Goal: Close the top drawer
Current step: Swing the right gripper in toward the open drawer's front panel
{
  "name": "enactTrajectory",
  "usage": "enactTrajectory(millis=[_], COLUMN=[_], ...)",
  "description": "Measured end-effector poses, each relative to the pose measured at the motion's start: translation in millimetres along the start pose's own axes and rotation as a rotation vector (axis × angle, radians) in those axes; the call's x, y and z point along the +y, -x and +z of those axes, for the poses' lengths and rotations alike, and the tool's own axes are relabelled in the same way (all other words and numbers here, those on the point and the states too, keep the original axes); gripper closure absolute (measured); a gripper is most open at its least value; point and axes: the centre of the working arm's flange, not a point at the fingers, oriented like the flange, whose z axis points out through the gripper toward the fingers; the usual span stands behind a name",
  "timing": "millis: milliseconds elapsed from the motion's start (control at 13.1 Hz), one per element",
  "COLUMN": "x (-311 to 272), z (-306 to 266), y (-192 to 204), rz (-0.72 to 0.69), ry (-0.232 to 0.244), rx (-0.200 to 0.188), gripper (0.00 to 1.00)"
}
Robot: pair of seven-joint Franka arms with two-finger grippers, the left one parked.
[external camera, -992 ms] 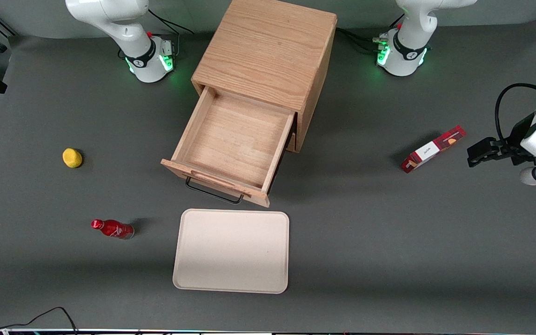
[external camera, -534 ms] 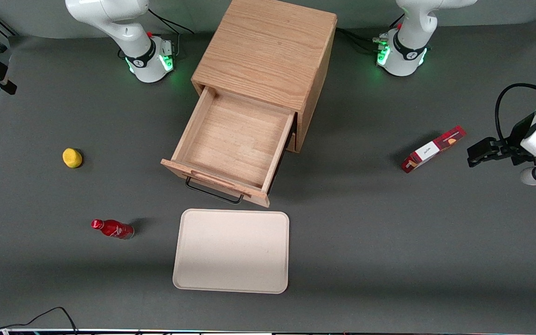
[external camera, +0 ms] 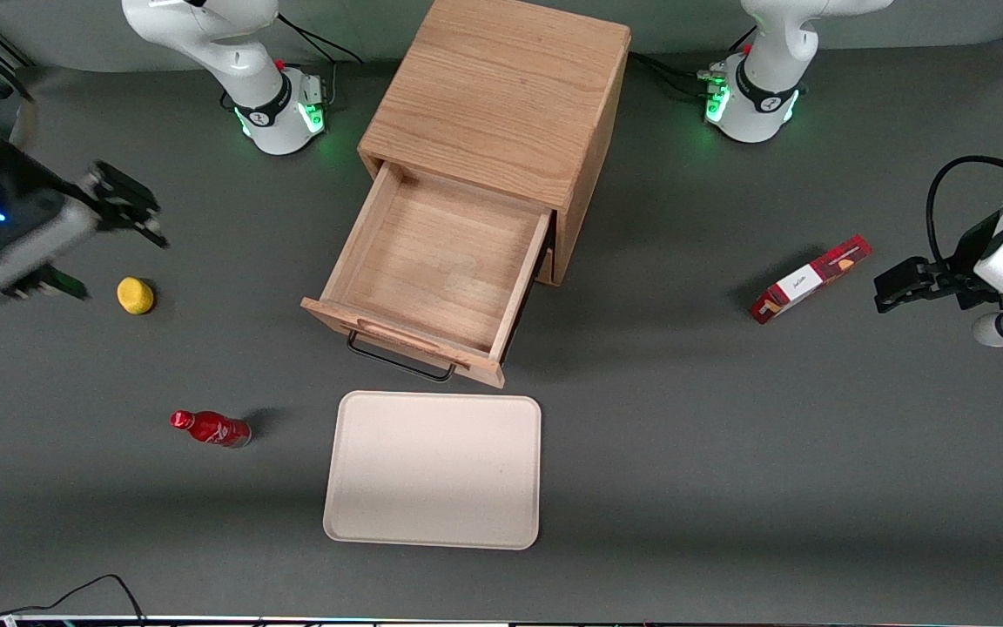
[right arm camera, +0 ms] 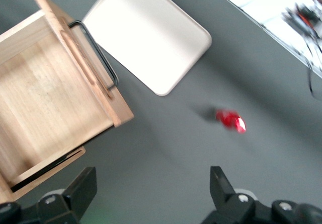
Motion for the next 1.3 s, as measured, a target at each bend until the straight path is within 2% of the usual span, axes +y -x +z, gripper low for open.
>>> enactTrajectory(millis=[305, 458, 610, 992, 1297], x=[-26, -41, -37, -12, -10], z=[66, 87, 113, 214, 266], y=[-60, -74, -83, -103, -107], rz=[-0.195, -0.231, -0.232, -0.238, -0.227], ry=[-0.054, -0.095, -0.145, -0.234, -0.303], rx=[0.017, 0.006, 0.013, -0.025, -0.064], gripper=[0.0, 0.0, 0.0, 0.0, 0.0])
